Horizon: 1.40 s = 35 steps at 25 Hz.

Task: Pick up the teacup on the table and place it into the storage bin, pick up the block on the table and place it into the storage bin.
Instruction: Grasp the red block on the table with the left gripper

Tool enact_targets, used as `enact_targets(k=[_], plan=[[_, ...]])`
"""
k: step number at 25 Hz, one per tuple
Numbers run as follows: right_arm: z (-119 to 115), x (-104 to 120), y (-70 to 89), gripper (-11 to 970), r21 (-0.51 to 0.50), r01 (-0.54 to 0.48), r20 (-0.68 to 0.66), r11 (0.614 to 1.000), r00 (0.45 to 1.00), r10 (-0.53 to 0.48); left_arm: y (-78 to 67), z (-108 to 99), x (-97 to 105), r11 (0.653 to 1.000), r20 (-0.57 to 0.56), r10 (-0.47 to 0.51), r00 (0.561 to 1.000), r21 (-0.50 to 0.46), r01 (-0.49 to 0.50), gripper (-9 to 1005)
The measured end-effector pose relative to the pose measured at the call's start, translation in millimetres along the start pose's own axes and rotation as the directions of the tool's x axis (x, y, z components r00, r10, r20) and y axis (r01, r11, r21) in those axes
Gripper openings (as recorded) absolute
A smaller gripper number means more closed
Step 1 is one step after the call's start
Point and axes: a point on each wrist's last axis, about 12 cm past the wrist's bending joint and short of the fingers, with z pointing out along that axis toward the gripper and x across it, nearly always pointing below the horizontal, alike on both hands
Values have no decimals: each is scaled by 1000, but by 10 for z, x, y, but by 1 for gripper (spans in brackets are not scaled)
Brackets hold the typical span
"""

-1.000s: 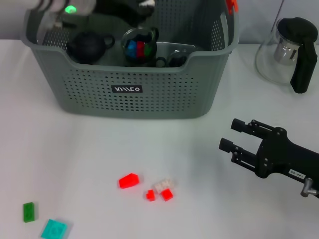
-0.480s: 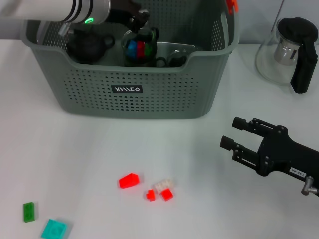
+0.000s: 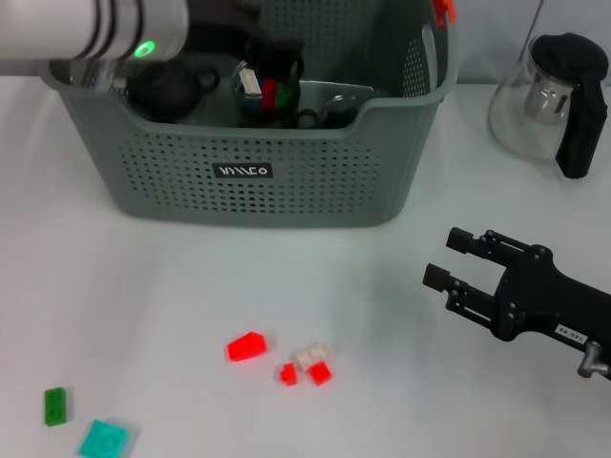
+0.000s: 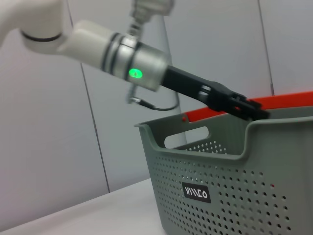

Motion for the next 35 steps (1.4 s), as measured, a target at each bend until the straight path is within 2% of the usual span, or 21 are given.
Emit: enact_targets(k=[2, 5, 7, 10, 12, 14, 17, 19, 23, 26, 31, 35], plan=[[-2, 3, 1, 639, 1, 0, -1, 1000, 1000, 0, -46, -164, 139, 996, 43, -41, 998, 85, 37, 614], [-5, 6, -1, 639, 4, 1, -2, 1000, 1000, -1, -115, -400, 421, 974, 116, -74, 991, 223, 47, 656], [2, 1, -7, 639, 6, 2, -1, 1000, 1000, -2, -156, -514, 714, 949, 168, -77, 983, 316, 20, 684], [20, -8, -14, 638, 7, 2, 2, 1000, 1000, -2, -240, -594, 1144, 915, 219, -76, 973, 404, -19, 726], [28, -11, -13, 638, 6, 1, 4, 1000, 1000, -1, -322, -633, 1416, 902, 247, -41, 968, 426, -71, 725], [30, -12, -14, 638, 7, 1, 4, 1000, 1000, -1, -407, -680, 1687, 905, 263, 1, 965, 410, -113, 724], [31, -15, -17, 638, 8, 1, 6, 1000, 1000, -1, -506, -733, 1920, 907, 286, 91, 954, 372, -198, 723], [32, -16, -18, 638, 8, 1, 6, 1000, 1000, -1, -569, -757, 2031, 900, 291, 132, 948, 365, -238, 722], [35, -18, -19, 637, 7, 2, 6, 1000, 1000, -2, -638, -747, 2160, 906, 271, 102, 957, 372, -202, 719], [36, -17, -17, 637, 7, 1, 7, 1000, 1000, -1, -663, -738, 2209, 908, 252, 83, 964, 380, -177, 718], [37, -17, -17, 637, 6, -1, 7, 1000, 1000, 1, -737, -663, 2285, 887, 183, 87, 979, 433, -159, 717], [35, -16, -16, 638, 7, -1, 6, 1000, 1000, 1, -745, -602, 2293, 891, 129, 55, 990, 442, -107, 717]])
